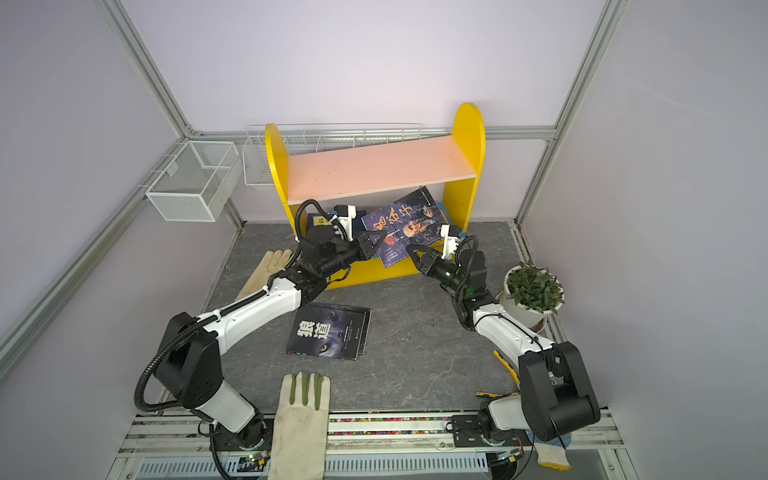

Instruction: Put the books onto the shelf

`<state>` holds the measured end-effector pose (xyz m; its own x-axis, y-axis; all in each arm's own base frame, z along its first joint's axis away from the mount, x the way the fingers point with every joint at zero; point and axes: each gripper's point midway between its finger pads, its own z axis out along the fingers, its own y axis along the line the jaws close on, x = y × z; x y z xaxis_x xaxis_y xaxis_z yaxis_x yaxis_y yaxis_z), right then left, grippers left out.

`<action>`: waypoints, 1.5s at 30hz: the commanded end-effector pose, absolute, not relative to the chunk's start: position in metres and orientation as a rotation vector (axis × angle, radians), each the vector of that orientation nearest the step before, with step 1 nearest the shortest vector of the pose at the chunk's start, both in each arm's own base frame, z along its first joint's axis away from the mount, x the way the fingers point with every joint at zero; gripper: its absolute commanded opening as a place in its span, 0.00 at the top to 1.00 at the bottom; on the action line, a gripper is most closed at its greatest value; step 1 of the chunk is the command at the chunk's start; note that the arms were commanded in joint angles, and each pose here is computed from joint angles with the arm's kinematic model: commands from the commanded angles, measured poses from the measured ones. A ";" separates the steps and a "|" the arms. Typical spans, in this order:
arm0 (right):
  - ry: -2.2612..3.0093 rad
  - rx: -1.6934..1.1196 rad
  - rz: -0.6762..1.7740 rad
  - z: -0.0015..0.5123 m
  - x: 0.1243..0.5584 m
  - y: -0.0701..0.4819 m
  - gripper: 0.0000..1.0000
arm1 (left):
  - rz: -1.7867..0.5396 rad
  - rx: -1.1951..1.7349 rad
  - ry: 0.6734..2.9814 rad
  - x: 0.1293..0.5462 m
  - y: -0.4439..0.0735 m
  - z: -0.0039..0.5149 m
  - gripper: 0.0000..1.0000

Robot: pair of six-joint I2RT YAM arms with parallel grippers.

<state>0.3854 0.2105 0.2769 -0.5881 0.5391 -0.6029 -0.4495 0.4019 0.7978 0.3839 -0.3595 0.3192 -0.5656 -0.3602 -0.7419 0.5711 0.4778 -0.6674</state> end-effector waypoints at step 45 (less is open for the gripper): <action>1.962 0.504 0.937 0.210 0.477 0.180 0.53 | -0.746 0.115 1.908 0.375 -0.285 0.295 0.34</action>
